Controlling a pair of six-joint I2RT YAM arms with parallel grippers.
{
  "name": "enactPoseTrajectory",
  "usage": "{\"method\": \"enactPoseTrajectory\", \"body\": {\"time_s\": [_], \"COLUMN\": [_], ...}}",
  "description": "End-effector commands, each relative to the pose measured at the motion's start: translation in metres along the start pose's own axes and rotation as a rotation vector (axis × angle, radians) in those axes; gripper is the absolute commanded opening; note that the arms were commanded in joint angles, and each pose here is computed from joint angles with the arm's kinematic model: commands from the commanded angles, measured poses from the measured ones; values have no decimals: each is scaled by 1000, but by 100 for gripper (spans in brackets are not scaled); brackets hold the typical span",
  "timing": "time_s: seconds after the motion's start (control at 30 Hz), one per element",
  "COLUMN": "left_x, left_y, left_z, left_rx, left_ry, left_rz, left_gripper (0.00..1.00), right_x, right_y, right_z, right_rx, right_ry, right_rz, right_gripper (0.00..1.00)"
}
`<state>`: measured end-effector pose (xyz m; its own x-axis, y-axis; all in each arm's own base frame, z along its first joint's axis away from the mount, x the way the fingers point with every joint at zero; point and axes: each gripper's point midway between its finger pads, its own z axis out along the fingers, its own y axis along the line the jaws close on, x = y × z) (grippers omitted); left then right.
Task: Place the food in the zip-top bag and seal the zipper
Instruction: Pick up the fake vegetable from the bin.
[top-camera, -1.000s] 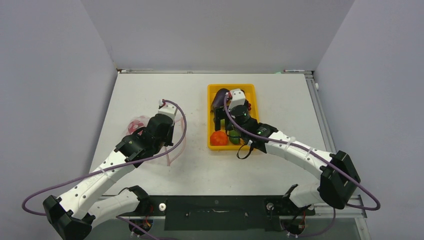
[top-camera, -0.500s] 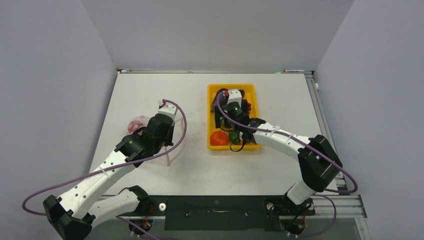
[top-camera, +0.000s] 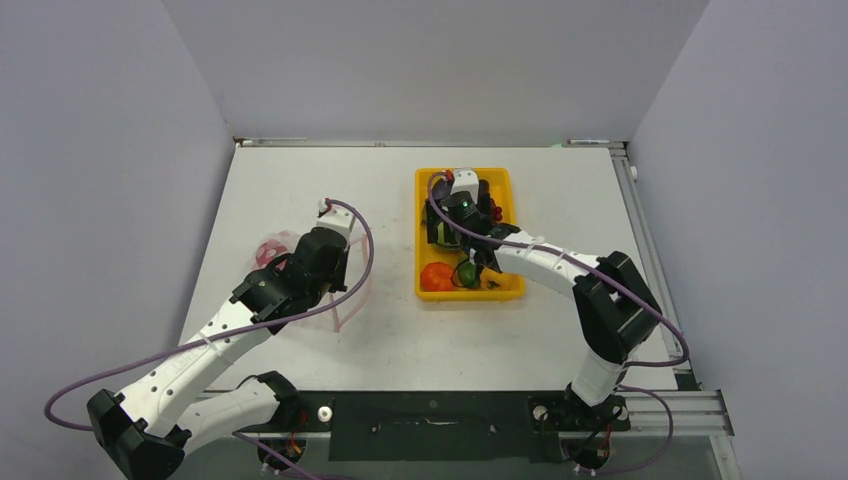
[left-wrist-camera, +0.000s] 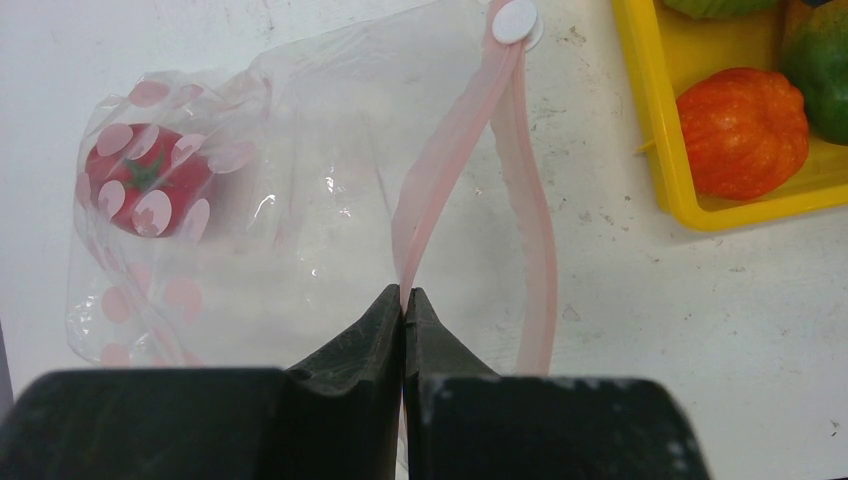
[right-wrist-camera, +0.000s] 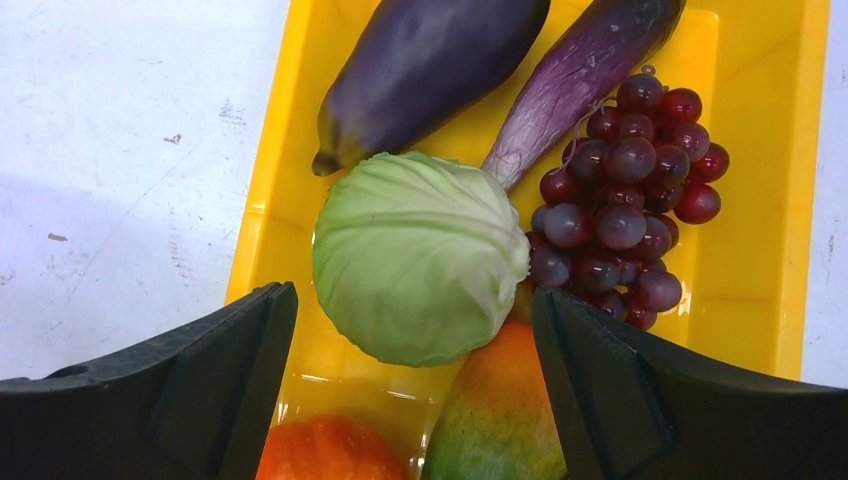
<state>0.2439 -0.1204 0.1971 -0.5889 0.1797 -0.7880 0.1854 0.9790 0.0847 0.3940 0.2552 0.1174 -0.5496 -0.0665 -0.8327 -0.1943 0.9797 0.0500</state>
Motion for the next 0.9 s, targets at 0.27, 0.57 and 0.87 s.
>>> {"method": "enactPoseTrajectory", "body": {"time_s": [0.27, 0.57, 0.87], "left_x": [-13, -13, -13], "left_y": [-3, -2, -2], "left_z": [1, 1, 0], "left_rx": [9, 10, 11], "left_ry": [-47, -47, -47], "left_rz": [-20, -20, -19], "left_gripper": [0, 0, 0], "right_x": [-14, 3, 16], "right_y": [0, 6, 3], "right_z": [22, 34, 42], "right_rx": [40, 20, 37], "right_ry": [-24, 18, 49], "right_rz": [8, 6, -11], "right_gripper": [90, 90, 93]}}
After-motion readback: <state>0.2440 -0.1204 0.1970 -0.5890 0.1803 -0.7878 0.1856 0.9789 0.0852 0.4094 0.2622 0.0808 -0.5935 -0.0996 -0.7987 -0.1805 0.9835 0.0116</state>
